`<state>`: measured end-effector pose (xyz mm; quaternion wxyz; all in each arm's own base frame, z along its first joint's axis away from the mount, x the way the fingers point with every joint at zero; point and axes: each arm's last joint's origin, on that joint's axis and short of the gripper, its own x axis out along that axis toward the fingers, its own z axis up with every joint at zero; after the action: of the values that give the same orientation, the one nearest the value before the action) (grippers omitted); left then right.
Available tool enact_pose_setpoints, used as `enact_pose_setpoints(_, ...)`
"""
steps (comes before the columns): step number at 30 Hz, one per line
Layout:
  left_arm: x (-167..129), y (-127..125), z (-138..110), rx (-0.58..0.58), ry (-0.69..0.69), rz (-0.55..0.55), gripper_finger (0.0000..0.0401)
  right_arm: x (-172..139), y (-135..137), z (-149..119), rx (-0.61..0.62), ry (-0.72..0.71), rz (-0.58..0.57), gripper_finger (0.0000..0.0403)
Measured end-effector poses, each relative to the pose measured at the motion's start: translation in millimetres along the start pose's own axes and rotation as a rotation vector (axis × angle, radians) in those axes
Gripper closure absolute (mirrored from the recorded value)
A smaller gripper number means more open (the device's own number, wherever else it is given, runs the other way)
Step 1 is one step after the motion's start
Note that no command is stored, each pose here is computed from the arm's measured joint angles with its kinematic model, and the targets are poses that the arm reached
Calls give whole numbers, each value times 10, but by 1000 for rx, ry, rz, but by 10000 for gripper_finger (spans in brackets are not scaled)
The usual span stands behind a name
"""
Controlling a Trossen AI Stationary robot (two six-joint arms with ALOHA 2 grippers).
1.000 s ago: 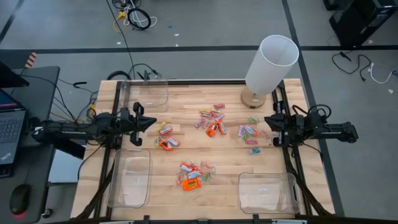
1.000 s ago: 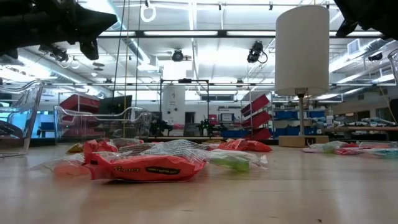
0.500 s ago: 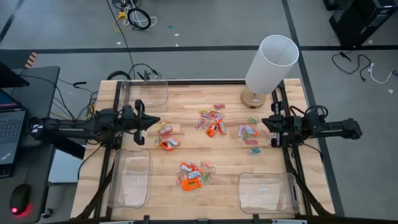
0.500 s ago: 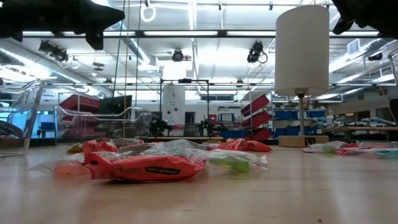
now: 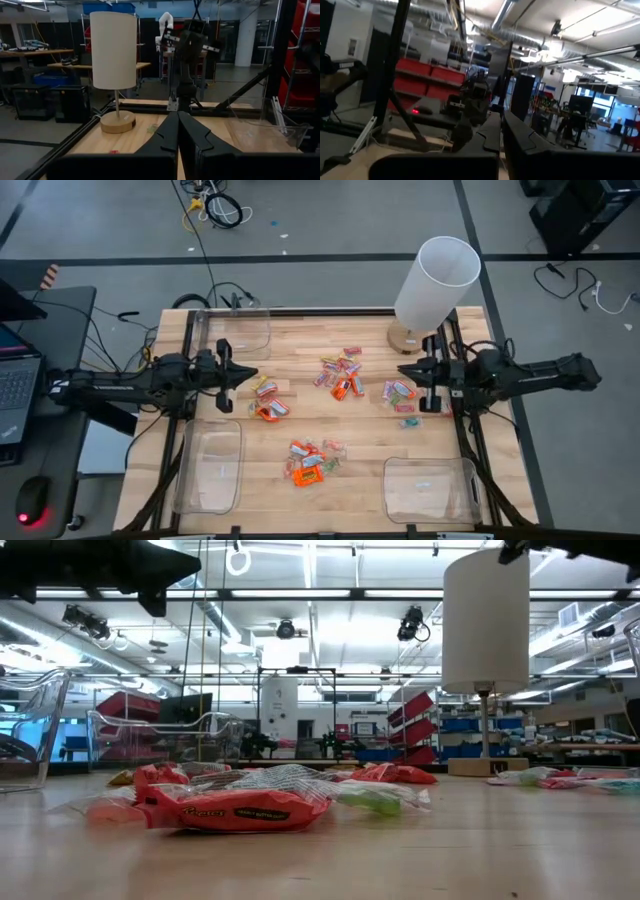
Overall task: Sort candy
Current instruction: Put the red candy into the top left transparent bin
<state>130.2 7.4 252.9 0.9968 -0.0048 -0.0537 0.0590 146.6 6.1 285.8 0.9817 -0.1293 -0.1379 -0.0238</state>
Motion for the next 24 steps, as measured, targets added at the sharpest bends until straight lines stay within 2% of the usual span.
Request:
enact_pose_setpoints(12, 0, 10, -58, 9, 57, 34, 393, 607, 92, 265, -116, 79, 69, 394)
enact_pose_setpoints(16, -3, 19, -96, 8, 94, 63, 393, 767, 118, 332, -138, 126, 44, 394)
enact_pose_setpoints(24, -5, 24, -104, -17, 101, 81, 393, 1013, 171, 256, -160, 265, -21, 394)
